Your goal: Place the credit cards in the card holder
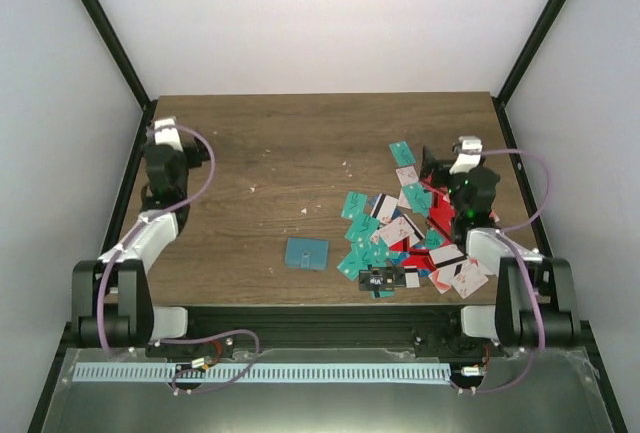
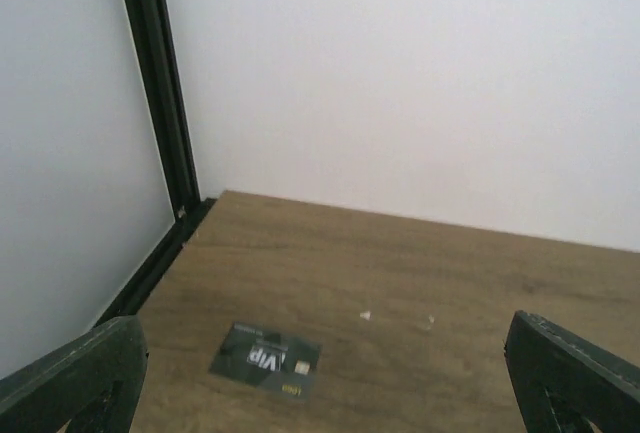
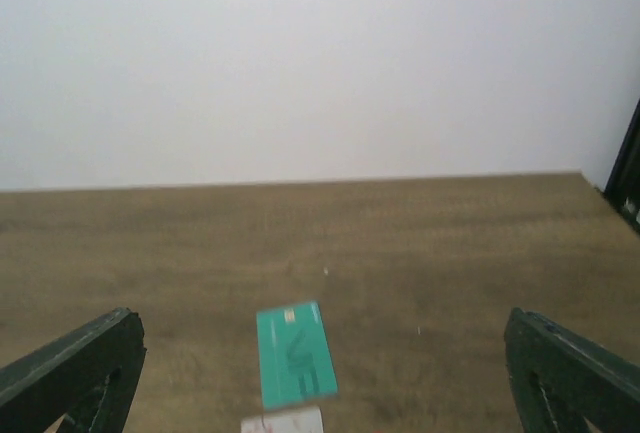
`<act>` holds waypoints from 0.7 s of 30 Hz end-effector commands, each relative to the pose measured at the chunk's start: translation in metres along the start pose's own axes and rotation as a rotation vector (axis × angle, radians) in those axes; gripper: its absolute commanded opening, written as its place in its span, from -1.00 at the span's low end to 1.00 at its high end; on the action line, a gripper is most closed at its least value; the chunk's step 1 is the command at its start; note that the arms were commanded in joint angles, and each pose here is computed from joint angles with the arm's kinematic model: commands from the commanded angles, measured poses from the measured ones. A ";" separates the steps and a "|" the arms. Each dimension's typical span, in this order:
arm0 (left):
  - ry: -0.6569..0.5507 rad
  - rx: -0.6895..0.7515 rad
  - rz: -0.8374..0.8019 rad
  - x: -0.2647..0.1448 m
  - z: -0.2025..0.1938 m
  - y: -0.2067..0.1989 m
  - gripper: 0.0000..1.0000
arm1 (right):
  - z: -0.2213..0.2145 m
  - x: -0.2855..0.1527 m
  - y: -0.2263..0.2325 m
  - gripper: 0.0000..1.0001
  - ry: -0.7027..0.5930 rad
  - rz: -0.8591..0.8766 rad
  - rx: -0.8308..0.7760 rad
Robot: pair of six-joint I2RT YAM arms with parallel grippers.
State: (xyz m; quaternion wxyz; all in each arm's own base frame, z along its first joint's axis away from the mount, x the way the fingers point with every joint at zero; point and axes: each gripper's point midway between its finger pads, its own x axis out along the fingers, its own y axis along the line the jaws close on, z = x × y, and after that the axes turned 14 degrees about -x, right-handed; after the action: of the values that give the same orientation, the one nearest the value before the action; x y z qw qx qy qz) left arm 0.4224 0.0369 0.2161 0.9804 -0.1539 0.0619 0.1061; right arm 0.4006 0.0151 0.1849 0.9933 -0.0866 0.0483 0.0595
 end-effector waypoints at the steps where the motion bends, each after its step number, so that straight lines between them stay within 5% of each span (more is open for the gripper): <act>1: 0.182 0.002 0.066 -0.009 0.012 -0.002 1.00 | 0.034 -0.003 -0.003 1.00 0.088 0.026 0.078; 6: 0.227 -0.110 0.114 -0.037 0.042 -0.003 1.00 | 0.060 -0.017 -0.014 1.00 0.190 -0.041 0.434; 13: 0.367 -0.333 0.020 -0.081 0.044 -0.027 1.00 | 0.066 -0.027 0.051 1.00 0.240 0.329 0.530; 21: 0.833 -0.548 -0.040 -0.145 -0.060 -0.063 0.61 | 0.055 -0.044 0.164 0.95 0.497 0.738 0.371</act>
State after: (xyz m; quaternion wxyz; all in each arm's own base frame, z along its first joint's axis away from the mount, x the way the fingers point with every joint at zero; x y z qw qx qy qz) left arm 0.3429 -0.0178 0.2582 0.8828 -0.3745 0.2775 0.0593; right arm 0.3793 0.1117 0.2155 0.9196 0.1443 0.2648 0.2518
